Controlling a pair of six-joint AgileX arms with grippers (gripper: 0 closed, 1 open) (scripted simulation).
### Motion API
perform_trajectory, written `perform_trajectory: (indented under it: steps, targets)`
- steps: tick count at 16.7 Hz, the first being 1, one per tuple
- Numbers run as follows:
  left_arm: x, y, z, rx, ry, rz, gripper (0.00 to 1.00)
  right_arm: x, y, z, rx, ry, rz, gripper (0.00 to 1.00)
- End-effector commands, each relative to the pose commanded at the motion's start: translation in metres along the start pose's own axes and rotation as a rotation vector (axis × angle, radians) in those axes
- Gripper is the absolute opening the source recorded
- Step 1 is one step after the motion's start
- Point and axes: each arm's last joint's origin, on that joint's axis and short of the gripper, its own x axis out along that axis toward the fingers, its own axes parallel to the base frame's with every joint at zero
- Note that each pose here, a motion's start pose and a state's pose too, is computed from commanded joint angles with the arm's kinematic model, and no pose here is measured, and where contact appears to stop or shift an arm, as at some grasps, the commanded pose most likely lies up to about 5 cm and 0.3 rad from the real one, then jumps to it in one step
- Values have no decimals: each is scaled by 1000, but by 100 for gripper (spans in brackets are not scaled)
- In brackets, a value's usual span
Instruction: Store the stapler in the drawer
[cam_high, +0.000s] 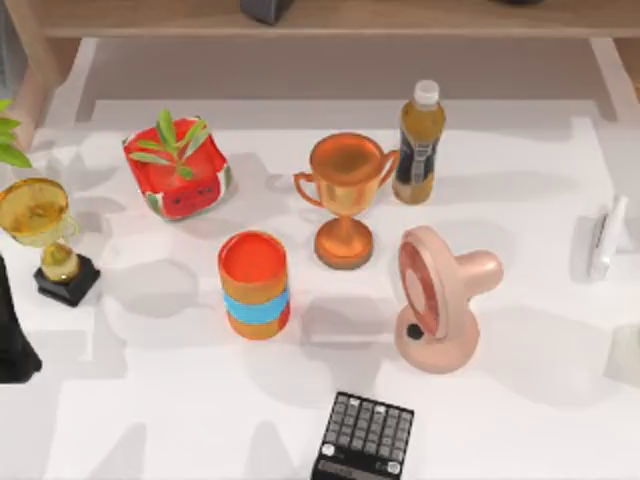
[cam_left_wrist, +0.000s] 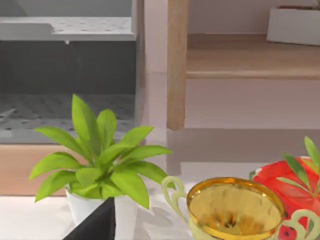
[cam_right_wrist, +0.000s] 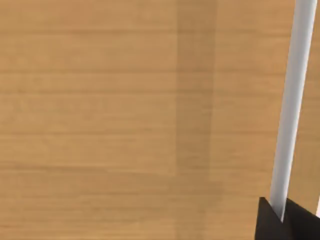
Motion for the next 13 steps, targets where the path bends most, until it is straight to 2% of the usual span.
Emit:
perform_trajectory:
  steps: [13]
  targets:
    - [0, 0, 0, 0, 0, 0, 100, 0, 0, 0, 0, 0, 0, 98]
